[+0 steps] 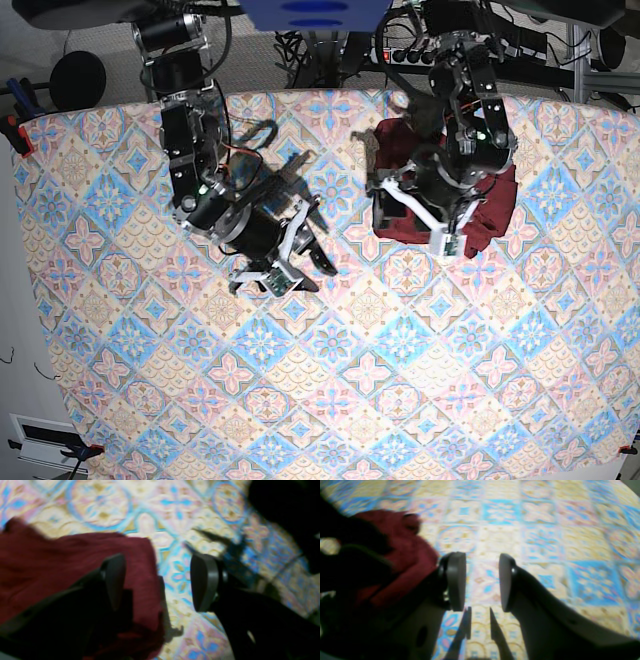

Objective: Layout the t-shirt on the table in an organized manner, then fold the t-shirt properly
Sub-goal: 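Press the folded red shirt bundle down with the left gripper, then release the bundle with the left gripper and raise it away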

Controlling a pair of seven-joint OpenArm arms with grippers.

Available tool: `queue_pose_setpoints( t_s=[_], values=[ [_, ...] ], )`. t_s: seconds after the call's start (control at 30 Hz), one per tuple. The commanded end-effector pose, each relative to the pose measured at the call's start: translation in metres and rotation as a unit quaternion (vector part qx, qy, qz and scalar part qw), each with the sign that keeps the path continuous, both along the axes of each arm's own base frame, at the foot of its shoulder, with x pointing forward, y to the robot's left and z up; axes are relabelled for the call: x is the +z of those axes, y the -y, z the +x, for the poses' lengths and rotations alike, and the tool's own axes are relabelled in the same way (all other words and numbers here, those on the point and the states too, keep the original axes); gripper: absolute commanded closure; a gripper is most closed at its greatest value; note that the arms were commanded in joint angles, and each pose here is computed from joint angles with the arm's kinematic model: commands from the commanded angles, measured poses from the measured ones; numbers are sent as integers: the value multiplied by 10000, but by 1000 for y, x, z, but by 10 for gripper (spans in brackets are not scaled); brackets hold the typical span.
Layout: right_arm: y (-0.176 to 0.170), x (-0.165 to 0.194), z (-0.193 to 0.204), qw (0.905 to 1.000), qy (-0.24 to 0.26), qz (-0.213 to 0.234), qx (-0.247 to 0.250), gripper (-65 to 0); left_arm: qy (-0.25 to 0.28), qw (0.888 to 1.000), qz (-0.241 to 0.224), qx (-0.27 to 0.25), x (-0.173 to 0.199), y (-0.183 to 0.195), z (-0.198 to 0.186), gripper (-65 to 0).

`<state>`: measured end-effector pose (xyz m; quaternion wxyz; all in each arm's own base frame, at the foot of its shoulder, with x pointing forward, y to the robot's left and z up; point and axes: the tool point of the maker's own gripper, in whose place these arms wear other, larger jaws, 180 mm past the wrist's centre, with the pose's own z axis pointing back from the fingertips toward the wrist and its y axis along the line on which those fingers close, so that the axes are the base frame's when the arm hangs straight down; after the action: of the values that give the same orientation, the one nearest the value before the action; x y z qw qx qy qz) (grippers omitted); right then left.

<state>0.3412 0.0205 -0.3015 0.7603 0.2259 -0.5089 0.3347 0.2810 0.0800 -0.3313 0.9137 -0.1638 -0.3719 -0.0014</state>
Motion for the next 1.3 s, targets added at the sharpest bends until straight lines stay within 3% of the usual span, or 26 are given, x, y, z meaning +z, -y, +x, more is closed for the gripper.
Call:
queue_pose_setpoints(
  t_s=[0.0,0.23,0.77,0.83,1.0,1.13,1.27],
  values=[
    [-2,20,7,9994,269,212,27,-209,214,9997,6,113,9,-2,6,-379],
    [-2,21,8,9994,285,212,20,-209,100,9987,230,437,-2,-14,10,-379],
    [-3,32,7,9988,434,242,39,-209,-279,9987,198,375,-28,-11,18,-373],
    [-3,33,7,9987,449,245,41,-209,-293,9987,215,368,-29,-11,17,-324],
    [-3,33,7,9986,457,246,42,-209,-364,9973,496,400,-34,-20,13,-10],
    [-5,40,6,9981,545,262,68,-209,-366,9961,671,438,-34,-25,13,0],
    [-4,41,6,9981,561,265,62,-209,51,9962,705,511,-7,-29,11,0]
  ],
)
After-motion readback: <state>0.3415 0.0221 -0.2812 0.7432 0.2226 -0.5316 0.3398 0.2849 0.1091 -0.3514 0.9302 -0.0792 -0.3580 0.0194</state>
